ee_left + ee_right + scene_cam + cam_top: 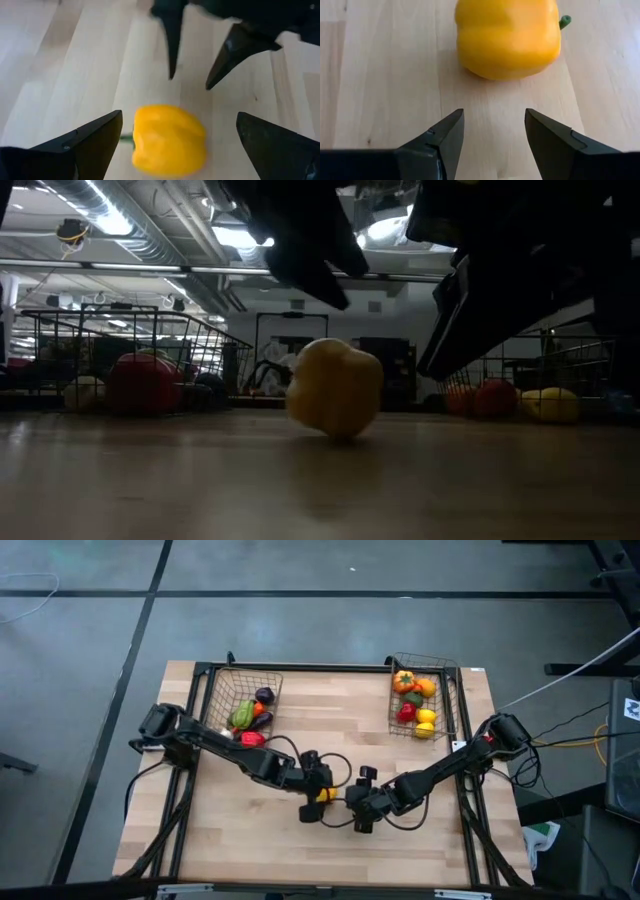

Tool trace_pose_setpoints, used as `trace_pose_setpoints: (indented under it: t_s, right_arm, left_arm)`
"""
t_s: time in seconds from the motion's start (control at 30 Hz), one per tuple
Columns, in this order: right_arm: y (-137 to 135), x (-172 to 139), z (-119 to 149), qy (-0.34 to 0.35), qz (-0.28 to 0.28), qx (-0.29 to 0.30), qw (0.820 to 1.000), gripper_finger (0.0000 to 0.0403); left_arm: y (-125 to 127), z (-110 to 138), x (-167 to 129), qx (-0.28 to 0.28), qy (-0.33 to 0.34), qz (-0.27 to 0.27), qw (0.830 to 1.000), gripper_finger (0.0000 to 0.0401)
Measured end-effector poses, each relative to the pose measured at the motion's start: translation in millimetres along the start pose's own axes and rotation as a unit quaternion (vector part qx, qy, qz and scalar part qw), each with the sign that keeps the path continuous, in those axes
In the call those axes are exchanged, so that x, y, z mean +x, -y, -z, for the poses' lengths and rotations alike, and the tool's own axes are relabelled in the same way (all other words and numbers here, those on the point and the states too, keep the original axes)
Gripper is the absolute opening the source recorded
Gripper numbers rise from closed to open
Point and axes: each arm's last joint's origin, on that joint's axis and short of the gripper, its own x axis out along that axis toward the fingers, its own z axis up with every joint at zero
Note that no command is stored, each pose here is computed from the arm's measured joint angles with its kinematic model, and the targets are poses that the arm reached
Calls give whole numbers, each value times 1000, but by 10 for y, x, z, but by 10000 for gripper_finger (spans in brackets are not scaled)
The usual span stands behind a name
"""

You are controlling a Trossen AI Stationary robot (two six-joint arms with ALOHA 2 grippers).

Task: Sort produce into baskets
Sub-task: Put the yellow bell pepper into the left gold wire basket

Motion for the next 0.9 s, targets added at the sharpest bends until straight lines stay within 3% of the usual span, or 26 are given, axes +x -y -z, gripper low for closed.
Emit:
trace_pose_setpoints:
  t_s: [0.27, 0.57, 0.77, 0.9]
  right_arm:
    - [-5, -1, -42, 29, 13, 8, 999, 209]
    - [1, -1, -42, 32, 22, 7, 999, 209]
    - [25, -5, -62, 58, 68, 11, 996, 209]
    - [20, -5, -95, 80, 76, 19, 994, 209]
  left_arm:
    - [-57, 84, -108, -136, -50, -25, 989, 386]
    - [-121, 195, -100, -358, -91, -79, 926, 386]
    - [-113, 182, -50, -413, -79, -77, 904, 386]
    - [-95, 194, 27, -419, -76, -76, 902, 386]
